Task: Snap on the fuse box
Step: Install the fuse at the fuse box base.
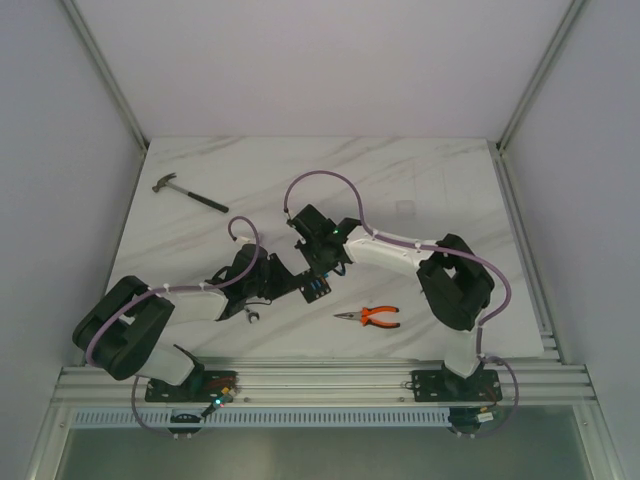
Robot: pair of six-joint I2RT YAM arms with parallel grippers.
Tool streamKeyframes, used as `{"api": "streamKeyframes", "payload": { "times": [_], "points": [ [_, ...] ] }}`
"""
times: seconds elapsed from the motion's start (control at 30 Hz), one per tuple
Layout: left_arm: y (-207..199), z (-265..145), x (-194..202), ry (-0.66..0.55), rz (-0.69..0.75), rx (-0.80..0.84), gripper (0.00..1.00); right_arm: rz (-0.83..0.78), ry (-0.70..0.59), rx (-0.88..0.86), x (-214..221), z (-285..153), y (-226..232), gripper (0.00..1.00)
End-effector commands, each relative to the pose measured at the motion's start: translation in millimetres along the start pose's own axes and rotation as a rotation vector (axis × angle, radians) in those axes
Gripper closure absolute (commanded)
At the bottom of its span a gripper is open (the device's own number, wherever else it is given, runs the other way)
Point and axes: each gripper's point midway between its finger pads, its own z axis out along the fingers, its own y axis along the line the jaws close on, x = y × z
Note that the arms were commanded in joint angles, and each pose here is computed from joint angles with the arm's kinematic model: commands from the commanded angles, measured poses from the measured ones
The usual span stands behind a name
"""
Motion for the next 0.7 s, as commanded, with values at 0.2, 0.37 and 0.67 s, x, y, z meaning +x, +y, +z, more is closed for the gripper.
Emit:
{"api": "streamKeyframes", "payload": {
  "times": [0.2, 0.37, 0.67],
  "points": [
    [10, 2, 6, 0.029, 0.012, -0.039, 0.65, -0.002, 0.050, 0.017, 18, 1, -9, 0.80],
    [9, 2, 6, 0.031, 0.013, -0.037, 0.65, 0.009, 0.029, -0.008, 8, -2, -3, 0.69],
    [9, 2, 6, 0.030, 0.013, -0.037, 0.65, 0.020, 0.004, -0.001, -8, -14, -3, 0.64]
  ]
}}
